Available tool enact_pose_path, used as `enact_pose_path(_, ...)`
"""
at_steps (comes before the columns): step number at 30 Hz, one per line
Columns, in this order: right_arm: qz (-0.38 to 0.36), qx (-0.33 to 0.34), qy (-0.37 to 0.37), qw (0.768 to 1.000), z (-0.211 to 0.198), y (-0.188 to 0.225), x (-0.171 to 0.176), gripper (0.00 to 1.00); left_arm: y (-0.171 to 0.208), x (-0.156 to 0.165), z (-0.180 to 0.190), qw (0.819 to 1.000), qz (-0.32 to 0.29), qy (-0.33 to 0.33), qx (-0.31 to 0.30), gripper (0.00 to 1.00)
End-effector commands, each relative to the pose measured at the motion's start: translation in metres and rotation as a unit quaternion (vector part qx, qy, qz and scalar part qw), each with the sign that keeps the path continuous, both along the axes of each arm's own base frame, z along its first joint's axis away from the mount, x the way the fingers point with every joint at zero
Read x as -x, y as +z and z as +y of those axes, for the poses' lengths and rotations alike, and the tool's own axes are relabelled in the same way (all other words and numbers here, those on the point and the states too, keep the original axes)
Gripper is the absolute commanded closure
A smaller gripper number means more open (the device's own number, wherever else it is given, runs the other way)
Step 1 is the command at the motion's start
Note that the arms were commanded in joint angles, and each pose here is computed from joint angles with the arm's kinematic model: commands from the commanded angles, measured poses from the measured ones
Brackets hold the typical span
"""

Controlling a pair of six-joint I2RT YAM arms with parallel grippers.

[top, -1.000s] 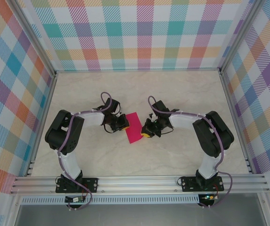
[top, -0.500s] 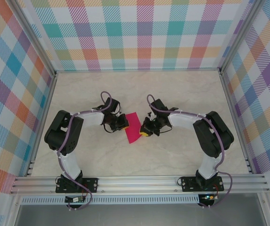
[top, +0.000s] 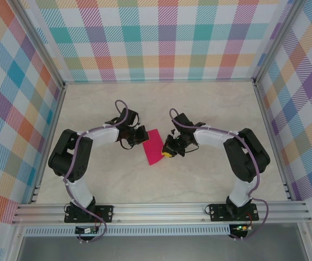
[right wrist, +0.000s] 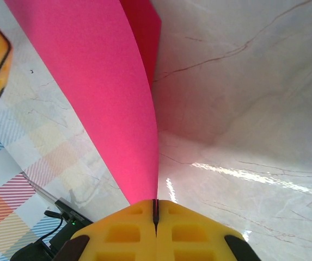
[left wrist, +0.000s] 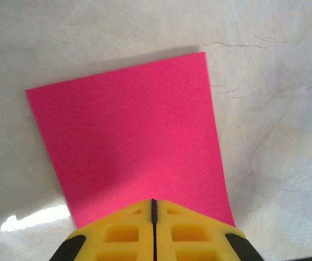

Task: Fold a paper plane with a square sheet of paper (pick it up from the middle)
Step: Third fold the triangle at the center of the table.

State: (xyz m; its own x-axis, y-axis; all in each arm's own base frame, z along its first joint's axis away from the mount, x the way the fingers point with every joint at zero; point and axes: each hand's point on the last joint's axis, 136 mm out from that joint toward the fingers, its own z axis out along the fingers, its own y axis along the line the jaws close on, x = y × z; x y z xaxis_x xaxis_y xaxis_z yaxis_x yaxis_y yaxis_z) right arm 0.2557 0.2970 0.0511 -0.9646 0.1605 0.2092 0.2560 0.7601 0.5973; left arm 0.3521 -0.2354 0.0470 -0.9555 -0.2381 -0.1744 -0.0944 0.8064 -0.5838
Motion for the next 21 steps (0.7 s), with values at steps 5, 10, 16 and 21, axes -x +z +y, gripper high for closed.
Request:
enact_pose_path(5,0.010,0.002,0.012,1.000,0.006,-0.001,0.001,0.98,-0.027,0.003,0.010,0.999,0.022,-0.001,-0.038,0.94)
enact_pose_path(10,0.013,-0.001,0.013,1.000,0.009,0.001,0.000,0.84,-0.031,0.006,0.012,0.999,0.025,-0.002,-0.041,0.94)
enact_pose_path(16,0.014,-0.003,0.007,1.000,0.009,0.004,0.003,0.85,-0.036,0.008,0.012,0.999,0.028,-0.003,-0.042,0.94)
enact_pose_path(21,0.016,0.000,0.000,1.000,0.006,0.007,0.004,0.85,-0.038,0.009,0.012,0.999,0.030,-0.003,-0.042,0.94)
